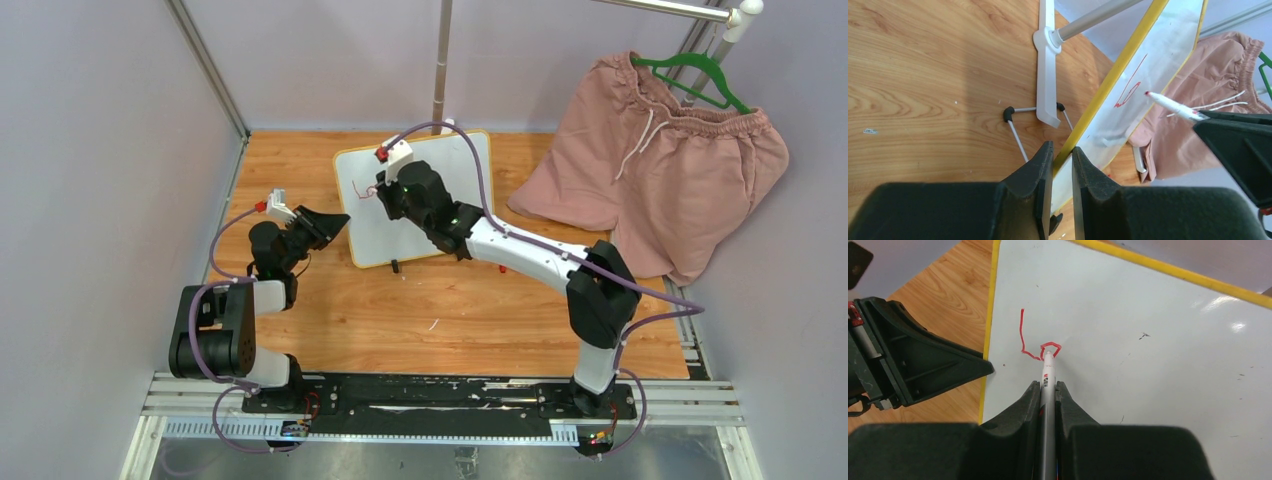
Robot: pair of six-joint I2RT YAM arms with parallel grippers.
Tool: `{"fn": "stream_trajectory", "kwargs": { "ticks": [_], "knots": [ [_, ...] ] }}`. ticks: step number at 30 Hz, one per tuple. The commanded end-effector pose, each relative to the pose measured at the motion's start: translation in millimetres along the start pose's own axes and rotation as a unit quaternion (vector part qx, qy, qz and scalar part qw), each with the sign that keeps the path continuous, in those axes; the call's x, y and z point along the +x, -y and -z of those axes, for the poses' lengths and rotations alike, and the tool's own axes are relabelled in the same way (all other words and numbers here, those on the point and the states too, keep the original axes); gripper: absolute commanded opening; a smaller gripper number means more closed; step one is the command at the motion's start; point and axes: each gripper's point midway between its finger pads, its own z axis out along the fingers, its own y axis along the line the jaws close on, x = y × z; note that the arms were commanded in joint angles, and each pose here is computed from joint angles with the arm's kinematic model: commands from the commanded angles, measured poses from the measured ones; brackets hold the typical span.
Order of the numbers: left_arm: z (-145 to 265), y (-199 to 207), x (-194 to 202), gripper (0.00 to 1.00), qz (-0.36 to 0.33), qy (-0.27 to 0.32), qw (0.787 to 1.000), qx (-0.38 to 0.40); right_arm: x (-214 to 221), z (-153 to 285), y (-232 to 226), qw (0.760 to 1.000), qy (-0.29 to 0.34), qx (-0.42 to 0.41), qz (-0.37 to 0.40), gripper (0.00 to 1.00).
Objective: Write a sentence on the whiteboard
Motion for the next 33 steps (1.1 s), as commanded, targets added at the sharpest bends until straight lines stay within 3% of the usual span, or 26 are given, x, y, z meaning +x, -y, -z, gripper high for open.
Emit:
{"fn": "stream_trajectory", "kwargs": {
  "ticks": [1,33],
  "knots": [
    [3.3,8.5,0.2,0.00,-0.009,-0.001,1.000,0.014,-37.8,22.9,8.4,0.999,0.044,0.010,0.001,0.00],
    [3.8,9.7,-0.6,0.00,-0.013,-0.001,1.000,0.015,-6.6,-4.2,26.5,1.000,0.005,0.026,-0.007,0.00]
  ]
}}
